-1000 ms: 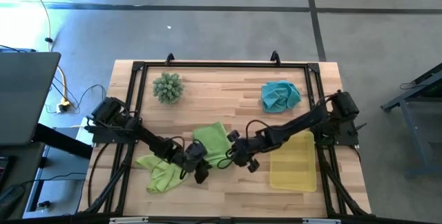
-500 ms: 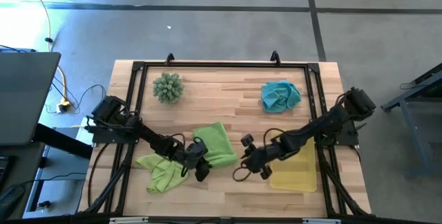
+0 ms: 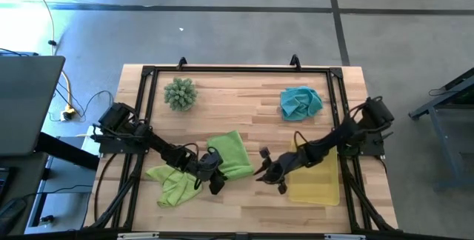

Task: Roll microfiber towels into tight, uniform cylinder then place into a basket
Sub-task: Roll the green cloth

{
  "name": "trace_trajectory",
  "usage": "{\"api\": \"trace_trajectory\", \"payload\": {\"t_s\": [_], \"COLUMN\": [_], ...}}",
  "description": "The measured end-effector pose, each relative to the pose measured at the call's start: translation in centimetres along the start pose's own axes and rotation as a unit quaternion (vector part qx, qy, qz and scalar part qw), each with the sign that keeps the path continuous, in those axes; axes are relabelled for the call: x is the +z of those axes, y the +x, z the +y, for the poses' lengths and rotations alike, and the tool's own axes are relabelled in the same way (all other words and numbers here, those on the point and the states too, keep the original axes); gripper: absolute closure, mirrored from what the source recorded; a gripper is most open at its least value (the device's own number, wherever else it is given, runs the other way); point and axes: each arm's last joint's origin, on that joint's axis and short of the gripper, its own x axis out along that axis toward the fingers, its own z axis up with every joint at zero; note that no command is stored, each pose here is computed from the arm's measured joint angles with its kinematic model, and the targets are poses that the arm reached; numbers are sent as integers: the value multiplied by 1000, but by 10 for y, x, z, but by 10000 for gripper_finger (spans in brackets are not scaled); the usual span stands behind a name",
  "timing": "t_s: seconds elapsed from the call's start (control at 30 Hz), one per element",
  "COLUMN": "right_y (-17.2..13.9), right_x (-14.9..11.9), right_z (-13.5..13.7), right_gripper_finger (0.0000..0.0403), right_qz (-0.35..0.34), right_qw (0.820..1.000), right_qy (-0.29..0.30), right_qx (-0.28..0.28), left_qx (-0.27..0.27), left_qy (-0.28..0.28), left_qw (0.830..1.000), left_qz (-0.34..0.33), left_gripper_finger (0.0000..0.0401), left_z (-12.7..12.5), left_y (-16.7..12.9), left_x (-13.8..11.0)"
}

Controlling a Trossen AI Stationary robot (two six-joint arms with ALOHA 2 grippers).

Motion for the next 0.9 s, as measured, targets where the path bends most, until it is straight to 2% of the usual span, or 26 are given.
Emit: {"api": "trace_trajectory", "payload": {"t_s": [0.33, 0.7, 0.9], "right_y": [21, 22, 35], "right_x": [1, -3, -21], "right_z": [-14, -27, -23], "right_gripper_finger": [237, 243, 246], "right_qz": [93, 104, 121], "right_qw": [996, 994, 992], "right_qy": [5, 0, 7], "right_qx": [16, -20, -19], "left_qx": [-1, -1, -9], "left_qy": [0, 2, 1], "left_qw": [1000, 1000, 1000], "left_qz": [-2, -3, -5], "left_gripper_finger": [389, 389, 389], "left_z": [0, 0, -3], "left_y": [0, 0, -6], "left_x": [0, 0, 3]}}
